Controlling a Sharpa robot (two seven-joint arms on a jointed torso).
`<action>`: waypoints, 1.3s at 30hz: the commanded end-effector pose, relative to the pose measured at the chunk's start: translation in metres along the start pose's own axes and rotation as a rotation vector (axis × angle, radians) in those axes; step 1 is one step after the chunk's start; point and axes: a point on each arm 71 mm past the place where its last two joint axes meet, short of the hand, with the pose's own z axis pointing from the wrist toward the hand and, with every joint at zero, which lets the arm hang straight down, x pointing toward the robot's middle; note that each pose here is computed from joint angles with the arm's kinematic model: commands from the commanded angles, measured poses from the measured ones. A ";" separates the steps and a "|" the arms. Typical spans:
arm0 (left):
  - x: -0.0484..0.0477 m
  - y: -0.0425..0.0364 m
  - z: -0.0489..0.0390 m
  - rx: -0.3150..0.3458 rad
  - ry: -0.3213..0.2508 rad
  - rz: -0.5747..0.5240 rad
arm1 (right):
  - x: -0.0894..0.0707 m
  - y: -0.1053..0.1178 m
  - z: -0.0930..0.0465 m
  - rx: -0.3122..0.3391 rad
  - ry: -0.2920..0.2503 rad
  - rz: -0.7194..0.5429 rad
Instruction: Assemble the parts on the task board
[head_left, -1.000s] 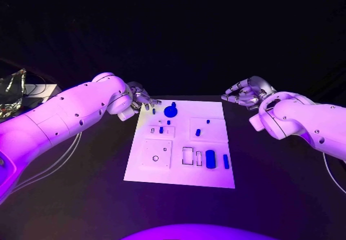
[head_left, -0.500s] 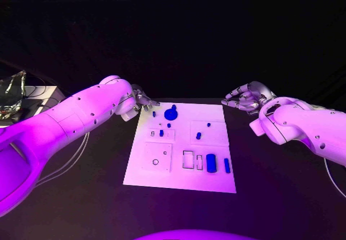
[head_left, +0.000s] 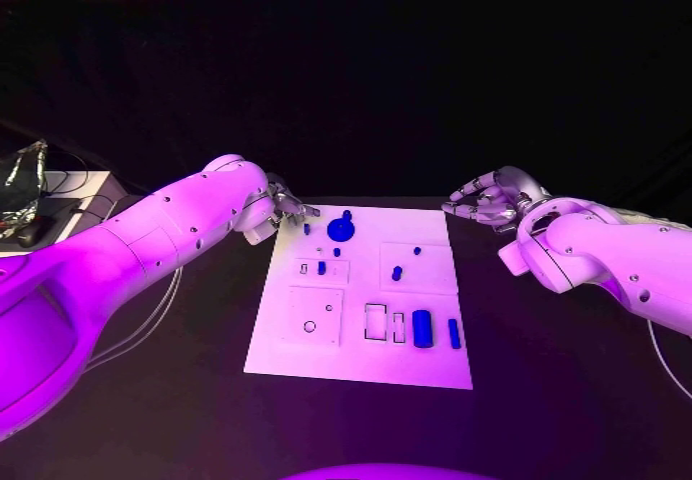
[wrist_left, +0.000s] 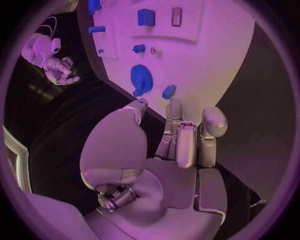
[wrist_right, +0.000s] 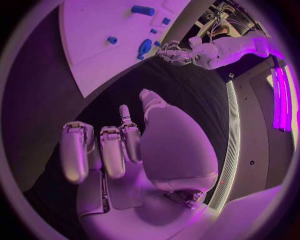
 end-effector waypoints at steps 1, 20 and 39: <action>0.0012 -0.0022 0.0001 0.012 0.024 0.016 | 0.000 0.003 0.000 -0.021 0.002 -0.006; 0.0023 0.0038 0.0010 -0.016 0.061 0.054 | -0.001 0.002 0.000 -0.020 0.000 -0.008; 0.0096 0.0024 0.0027 -0.016 0.084 0.071 | -0.001 0.002 0.000 -0.020 0.000 -0.008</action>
